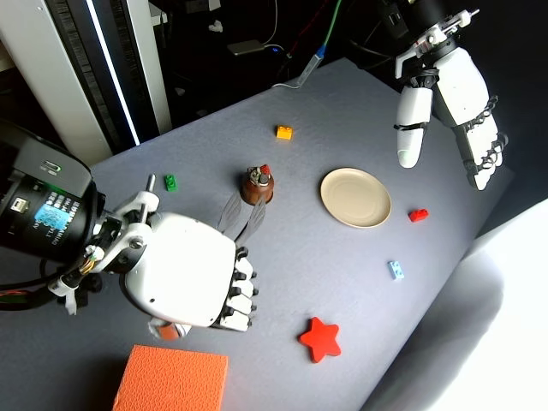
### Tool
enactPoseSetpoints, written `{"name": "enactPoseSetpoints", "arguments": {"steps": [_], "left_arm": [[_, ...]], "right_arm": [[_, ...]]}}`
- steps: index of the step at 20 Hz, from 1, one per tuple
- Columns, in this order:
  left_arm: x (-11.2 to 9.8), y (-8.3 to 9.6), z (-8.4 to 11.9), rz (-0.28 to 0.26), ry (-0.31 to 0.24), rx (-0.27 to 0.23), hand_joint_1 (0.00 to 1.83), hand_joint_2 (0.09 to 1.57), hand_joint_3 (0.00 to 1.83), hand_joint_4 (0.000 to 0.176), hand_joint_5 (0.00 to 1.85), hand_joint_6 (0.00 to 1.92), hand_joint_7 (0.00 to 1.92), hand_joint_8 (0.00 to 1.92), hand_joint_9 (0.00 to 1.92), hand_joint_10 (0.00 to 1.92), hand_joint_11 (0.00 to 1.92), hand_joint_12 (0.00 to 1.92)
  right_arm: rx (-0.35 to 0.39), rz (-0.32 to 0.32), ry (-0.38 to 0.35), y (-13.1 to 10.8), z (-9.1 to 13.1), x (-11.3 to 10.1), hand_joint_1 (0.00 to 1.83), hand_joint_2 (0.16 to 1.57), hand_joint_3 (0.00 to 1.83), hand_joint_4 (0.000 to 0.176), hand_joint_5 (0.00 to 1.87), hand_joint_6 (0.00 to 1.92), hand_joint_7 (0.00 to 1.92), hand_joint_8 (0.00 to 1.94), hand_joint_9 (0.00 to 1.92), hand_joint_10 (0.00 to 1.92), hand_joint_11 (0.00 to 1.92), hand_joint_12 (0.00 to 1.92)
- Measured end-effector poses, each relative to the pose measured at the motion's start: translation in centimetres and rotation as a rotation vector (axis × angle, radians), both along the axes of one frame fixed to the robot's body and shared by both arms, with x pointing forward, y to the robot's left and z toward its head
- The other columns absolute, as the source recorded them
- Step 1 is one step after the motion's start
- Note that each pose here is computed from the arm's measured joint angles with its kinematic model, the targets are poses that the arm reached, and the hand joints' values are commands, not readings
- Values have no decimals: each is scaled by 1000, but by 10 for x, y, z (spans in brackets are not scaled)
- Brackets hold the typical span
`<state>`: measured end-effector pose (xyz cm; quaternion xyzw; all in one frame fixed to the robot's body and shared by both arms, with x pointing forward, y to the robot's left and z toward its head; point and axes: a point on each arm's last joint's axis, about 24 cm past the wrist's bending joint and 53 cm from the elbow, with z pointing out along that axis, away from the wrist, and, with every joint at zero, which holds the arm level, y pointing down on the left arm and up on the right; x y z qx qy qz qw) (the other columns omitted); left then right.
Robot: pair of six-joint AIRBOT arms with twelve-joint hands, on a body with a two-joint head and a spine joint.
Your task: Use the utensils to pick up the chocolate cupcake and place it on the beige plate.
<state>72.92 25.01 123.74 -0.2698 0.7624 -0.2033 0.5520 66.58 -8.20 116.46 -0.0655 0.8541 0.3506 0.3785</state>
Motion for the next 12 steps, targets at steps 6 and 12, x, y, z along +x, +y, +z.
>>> {"name": "enactPoseSetpoints", "arguments": {"steps": [6,12], "left_arm": [[0,-1,0,-2,-1,-1,113,1144,1,0,85,5,110,2,79,4,15,19],[0,-1,0,-1,1,-1,119,1136,0,0,82,3,113,4,82,6,15,14]], "right_arm": [[22,29,-9,9,14,-12,1002,1329,0,0,592,1550,400,1216,328,1515,317,1836],[30,75,18,24,11,-30,1035,1197,0,0,461,826,396,1152,323,1429,333,1747]]}}
